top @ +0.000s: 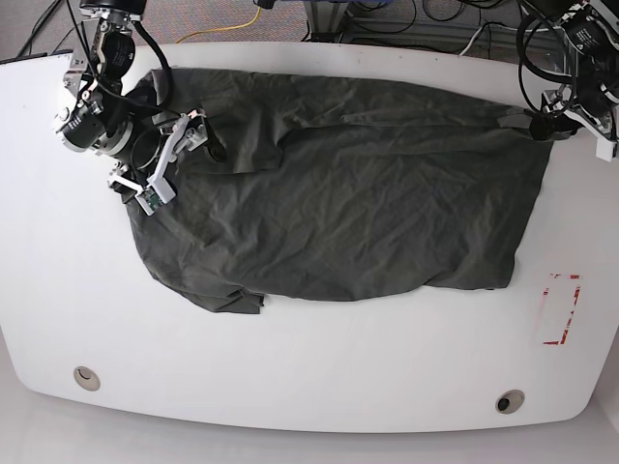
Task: Layout the t-shirt on the table in an organized manner, then fold the t-shirt properly
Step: 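Grasp the grey shirt's shoulder corners with both grippers, then pull the shoulder corners apart with both grippers to smooth the shirt, then regrasp the shirt's shoulder edge with both grippers, then drag the shirt's shoulder edge toward the robot with both grippers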
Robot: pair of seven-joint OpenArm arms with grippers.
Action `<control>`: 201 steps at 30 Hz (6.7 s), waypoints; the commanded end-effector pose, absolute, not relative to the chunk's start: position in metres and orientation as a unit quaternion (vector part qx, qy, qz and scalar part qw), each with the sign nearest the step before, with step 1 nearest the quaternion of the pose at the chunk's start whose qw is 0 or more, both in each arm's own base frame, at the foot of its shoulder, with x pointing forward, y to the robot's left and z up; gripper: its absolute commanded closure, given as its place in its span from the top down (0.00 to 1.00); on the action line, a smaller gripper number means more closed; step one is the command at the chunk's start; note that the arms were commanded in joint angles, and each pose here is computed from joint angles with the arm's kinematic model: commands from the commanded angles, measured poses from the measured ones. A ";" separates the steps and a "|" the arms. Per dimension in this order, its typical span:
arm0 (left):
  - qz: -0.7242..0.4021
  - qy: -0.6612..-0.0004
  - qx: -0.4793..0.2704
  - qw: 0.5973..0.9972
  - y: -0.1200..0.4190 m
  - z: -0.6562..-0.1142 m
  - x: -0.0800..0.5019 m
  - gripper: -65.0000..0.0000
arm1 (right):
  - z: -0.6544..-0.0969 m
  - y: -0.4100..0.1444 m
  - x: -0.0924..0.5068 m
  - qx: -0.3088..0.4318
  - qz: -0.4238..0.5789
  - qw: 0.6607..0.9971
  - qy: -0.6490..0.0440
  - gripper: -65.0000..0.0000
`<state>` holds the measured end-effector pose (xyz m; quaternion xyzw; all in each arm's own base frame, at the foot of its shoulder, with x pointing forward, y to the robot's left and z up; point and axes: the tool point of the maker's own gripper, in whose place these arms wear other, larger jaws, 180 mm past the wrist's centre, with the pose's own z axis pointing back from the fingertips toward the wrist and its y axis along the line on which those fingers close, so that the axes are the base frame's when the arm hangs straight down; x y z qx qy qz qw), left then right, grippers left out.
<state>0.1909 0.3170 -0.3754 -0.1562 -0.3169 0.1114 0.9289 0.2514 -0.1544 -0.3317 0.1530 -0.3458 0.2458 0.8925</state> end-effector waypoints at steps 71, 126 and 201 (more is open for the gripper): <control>0.064 -0.303 -0.160 0.937 0.326 -0.360 0.319 0.53 | -0.313 -0.185 0.262 0.125 0.211 0.890 -0.383 0.93; -0.118 -0.389 -0.023 0.913 0.340 -0.258 0.271 0.54 | -0.409 -0.252 0.169 0.174 -0.037 0.949 -0.262 0.92; -0.080 -0.215 -0.113 0.967 0.286 -0.424 0.244 0.05 | -0.410 -0.239 0.179 0.185 -0.015 0.948 -0.259 0.03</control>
